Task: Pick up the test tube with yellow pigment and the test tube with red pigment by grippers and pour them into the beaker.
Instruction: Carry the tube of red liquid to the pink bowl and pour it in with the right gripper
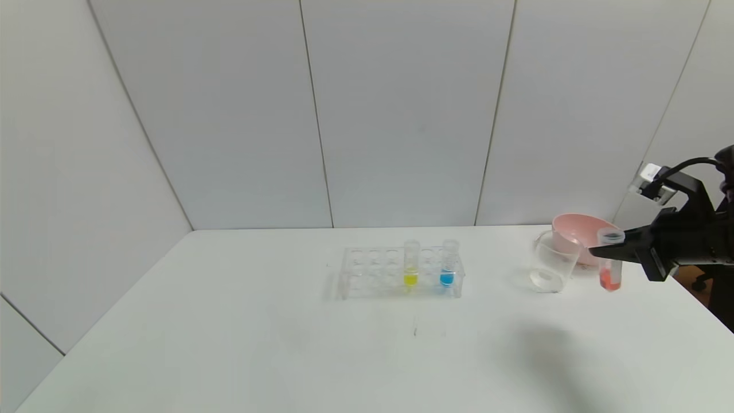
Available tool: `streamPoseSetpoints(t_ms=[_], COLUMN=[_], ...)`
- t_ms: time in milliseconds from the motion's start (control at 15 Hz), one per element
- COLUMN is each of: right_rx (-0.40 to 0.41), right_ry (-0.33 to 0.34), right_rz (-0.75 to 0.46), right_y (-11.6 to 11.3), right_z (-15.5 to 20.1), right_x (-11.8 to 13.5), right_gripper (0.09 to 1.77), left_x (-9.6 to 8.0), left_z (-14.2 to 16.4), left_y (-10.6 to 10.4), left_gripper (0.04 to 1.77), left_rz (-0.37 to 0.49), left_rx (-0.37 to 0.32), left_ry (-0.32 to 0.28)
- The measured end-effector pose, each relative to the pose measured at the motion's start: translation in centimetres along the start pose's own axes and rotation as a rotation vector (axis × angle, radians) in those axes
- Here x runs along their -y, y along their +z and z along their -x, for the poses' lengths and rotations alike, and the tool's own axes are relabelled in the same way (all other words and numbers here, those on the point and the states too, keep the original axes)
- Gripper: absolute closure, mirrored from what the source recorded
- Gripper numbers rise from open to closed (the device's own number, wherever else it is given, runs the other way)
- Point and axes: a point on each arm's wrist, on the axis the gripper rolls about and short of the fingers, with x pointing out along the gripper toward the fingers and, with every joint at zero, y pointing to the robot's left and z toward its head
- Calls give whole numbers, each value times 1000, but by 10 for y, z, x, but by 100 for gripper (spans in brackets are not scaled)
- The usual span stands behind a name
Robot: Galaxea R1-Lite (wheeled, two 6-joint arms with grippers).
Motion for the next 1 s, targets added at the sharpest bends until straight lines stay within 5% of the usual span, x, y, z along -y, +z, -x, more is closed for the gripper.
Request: streamPoseSetpoints(t_ms=[533, 1000], right_rx=[-36, -59], right_ry=[-96, -66], right_rz=[78, 116], right_y=[-6, 16], right_z=[-17, -46], right_x=[67, 89], right_gripper=[135, 135], left_x=[0, 0], left_z=[0, 0], left_y=[0, 0], left_gripper=[9, 9], left_rz=[0, 0], left_rx=[0, 0], left_ry=[0, 0])
